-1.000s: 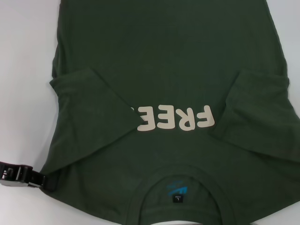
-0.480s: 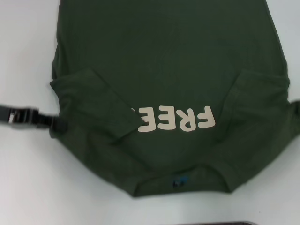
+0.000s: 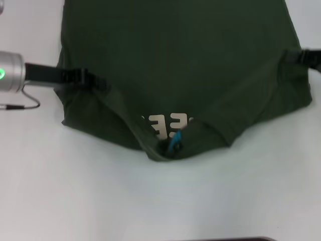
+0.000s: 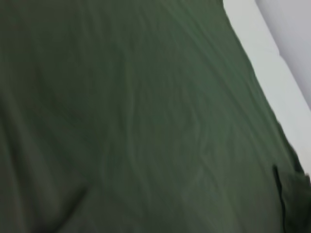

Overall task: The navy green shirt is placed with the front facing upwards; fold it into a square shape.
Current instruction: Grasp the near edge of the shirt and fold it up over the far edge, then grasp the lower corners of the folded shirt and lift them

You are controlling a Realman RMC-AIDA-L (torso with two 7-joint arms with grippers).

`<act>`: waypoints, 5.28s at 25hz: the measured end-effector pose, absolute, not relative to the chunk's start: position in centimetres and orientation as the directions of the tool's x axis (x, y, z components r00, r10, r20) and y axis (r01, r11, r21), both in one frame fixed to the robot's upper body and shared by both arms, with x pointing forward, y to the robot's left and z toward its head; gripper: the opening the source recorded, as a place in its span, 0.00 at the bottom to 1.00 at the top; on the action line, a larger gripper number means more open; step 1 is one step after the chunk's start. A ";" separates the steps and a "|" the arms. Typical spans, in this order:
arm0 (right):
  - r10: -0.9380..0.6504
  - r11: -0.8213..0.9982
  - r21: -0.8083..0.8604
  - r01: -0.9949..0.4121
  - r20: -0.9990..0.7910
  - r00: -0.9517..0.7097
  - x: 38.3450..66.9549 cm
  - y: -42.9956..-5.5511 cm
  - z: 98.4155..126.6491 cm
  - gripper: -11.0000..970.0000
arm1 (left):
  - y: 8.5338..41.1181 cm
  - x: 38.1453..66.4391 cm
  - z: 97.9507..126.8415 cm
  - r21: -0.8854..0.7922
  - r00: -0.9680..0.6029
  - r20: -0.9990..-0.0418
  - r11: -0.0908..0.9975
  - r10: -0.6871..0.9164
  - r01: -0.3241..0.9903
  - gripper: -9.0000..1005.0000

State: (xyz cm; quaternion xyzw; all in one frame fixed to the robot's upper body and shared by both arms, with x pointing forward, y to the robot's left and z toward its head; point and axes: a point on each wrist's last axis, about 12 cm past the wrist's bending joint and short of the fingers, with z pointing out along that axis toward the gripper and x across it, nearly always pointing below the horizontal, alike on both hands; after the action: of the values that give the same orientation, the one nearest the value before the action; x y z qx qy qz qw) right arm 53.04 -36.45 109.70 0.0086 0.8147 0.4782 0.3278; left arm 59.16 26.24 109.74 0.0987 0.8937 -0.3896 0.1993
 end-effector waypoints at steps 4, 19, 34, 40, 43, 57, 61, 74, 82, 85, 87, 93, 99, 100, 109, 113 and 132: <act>0.388 0.537 0.776 -0.331 -0.576 -0.720 53.7 -35.9 109.8 0.04 | 25.5 60.6 110.6 -0.642 -0.866 -0.499 0.682 -0.025 0.351 0.03; 0.531 0.669 0.718 -0.193 -0.643 -0.552 56.4 -34.9 107.2 0.04 | 25.2 64.4 110.5 -0.539 -0.726 -0.649 0.811 -0.227 0.227 0.03; 0.535 0.730 0.664 -0.162 -0.703 -0.468 59.3 -33.7 107.2 0.04 | 22.8 66.2 110.9 -0.431 -0.656 -0.732 0.871 -0.186 0.235 0.03; 0.521 0.748 0.646 -0.154 -0.715 -0.467 59.9 -33.6 107.3 0.04 | 22.2 66.7 111.4 -0.405 -0.644 -0.750 0.876 -0.153 0.263 0.03; 0.519 0.760 0.636 -0.134 -0.718 -0.464 59.9 -33.5 107.0 0.04 | 21.9 66.7 111.2 -0.391 -0.640 -0.756 0.880 -0.138 0.272 0.03; 0.534 0.785 0.616 -0.068 -0.728 -0.429 60.4 -33.8 106.5 0.06 | 20.8 67.3 111.0 -0.340 -0.607 -0.788 0.896 -0.106 0.285 0.03; 0.529 0.788 0.612 -0.061 -0.725 -0.441 60.4 -33.5 106.2 0.09 | 20.7 67.2 110.8 -0.333 -0.608 -0.788 0.899 -0.099 0.285 0.03; 0.437 0.829 0.556 -0.062 -0.712 -0.550 61.7 -33.0 106.2 0.21 | 21.3 67.2 110.5 -0.321 -0.604 -0.789 0.914 -0.112 0.249 0.23; 0.427 0.810 0.574 -0.119 -0.718 -0.550 62.1 -35.7 109.2 0.56 | 23.6 66.5 111.0 -0.359 -0.599 -0.785 0.904 -0.158 0.231 0.56; 0.406 0.821 0.554 -0.139 -0.738 -0.539 62.6 -35.4 109.8 0.69 | 23.9 66.2 111.0 -0.371 -0.604 -0.779 0.901 -0.169 0.227 0.70; 0.387 0.827 0.542 -0.149 -0.742 -0.547 63.0 -34.9 110.0 0.73 | 24.0 66.0 110.8 -0.379 -0.610 -0.773 0.898 -0.174 0.224 0.81; 0.384 0.791 0.586 -0.175 -0.699 -0.603 62.7 -34.2 110.1 0.80 | 24.2 65.5 110.6 -0.397 -0.630 -0.758 0.885 -0.169 0.241 0.81; 0.327 0.671 0.656 -0.347 -0.681 -0.655 57.2 -36.3 111.1 0.80 | 27.2 63.7 112.5 -0.447 -0.696 -0.715 0.810 -0.069 0.380 0.80; 0.331 0.648 0.657 -0.385 -0.699 -0.634 54.6 -37.6 111.1 0.80 | 27.8 63.3 112.9 -0.461 -0.708 -0.704 0.793 -0.053 0.399 0.80; 0.252 0.724 0.444 -0.528 -0.883 -0.396 45.9 -39.2 107.6 0.79 | 32.5 60.1 112.7 -0.564 -0.802 -0.593 0.750 -0.075 0.346 0.80; 0.250 0.733 0.435 -0.523 -0.887 -0.388 44.7 -38.8 106.7 0.79 | 31.7 60.2 111.3 -0.552 -0.838 -0.543 0.775 -0.054 0.308 0.80; 0.240 0.711 0.433 -0.554 -0.890 -0.387 45.8 -38.3 107.2 0.79 | 29.7 61.6 109.3 -0.489 -0.872 -0.487 0.845 -0.057 0.218 0.80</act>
State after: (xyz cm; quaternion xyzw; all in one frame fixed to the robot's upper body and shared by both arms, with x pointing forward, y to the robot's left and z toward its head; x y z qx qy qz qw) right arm 45.78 -38.30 107.21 -0.1048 0.7484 0.3653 0.5436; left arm 61.59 29.67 109.27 0.0434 0.9274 -0.2753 0.2495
